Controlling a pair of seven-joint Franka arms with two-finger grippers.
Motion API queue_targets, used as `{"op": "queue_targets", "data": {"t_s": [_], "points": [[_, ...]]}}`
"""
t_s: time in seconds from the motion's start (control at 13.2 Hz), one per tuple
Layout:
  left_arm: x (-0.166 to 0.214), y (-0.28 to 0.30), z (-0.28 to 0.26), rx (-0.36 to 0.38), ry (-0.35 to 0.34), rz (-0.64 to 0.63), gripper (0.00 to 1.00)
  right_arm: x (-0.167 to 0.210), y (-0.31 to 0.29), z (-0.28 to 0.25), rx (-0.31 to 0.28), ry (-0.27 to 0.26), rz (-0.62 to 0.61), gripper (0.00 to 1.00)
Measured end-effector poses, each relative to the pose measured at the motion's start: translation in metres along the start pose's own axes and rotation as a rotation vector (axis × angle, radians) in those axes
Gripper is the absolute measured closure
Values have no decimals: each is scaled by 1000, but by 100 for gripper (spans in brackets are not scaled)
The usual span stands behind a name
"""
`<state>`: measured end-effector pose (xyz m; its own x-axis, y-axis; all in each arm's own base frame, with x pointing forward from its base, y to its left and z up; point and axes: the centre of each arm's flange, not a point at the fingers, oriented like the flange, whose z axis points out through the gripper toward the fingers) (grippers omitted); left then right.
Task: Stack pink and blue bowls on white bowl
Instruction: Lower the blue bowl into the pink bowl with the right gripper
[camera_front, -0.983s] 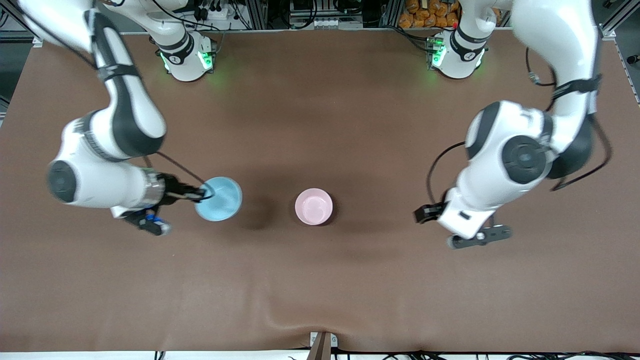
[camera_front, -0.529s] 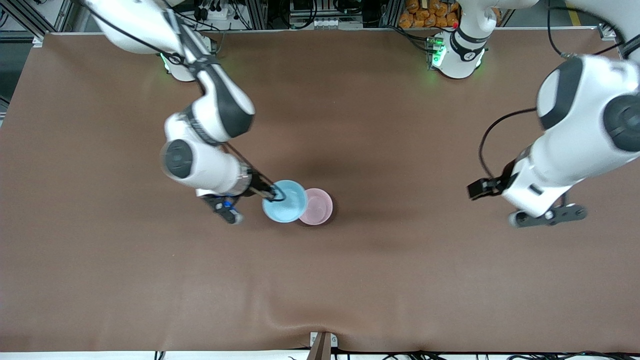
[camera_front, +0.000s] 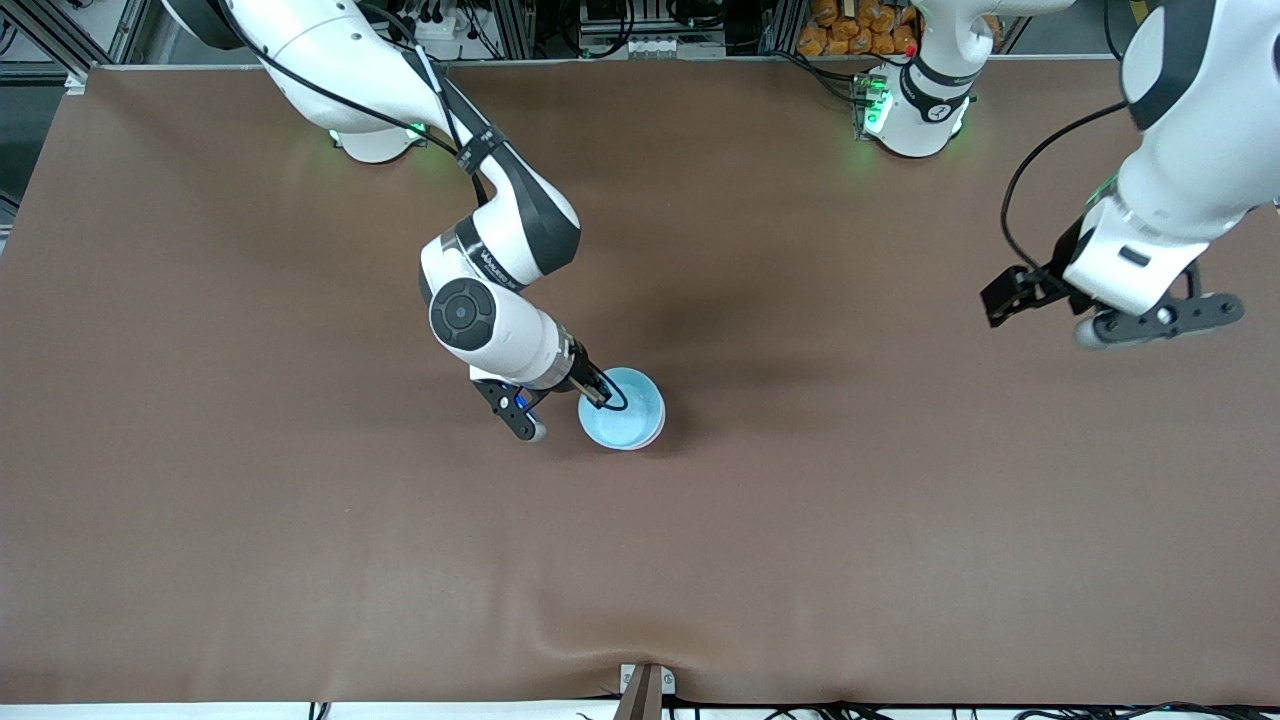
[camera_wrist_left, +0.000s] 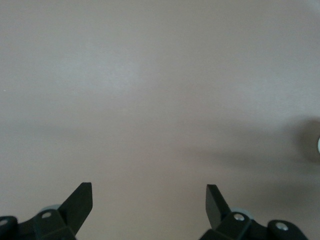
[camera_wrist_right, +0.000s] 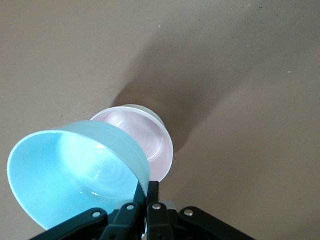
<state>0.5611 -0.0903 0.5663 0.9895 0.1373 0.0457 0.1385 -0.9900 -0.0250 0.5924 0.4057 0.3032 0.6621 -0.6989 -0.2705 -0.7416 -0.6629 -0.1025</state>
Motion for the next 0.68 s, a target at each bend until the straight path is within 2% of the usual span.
{"op": "queue_targets", "data": {"t_s": [0.3, 0.53, 0.68], "points": [[9, -58, -14, -31, 23, -13, 0, 4, 2, 13, -10, -1, 6, 97], [14, -72, -17, -32, 30, -20, 0, 4, 5, 27, 21, 14, 7, 97], [15, -70, -17, -34, 29, -18, 0, 0, 8, 35, 13, 14, 4, 97]]}}
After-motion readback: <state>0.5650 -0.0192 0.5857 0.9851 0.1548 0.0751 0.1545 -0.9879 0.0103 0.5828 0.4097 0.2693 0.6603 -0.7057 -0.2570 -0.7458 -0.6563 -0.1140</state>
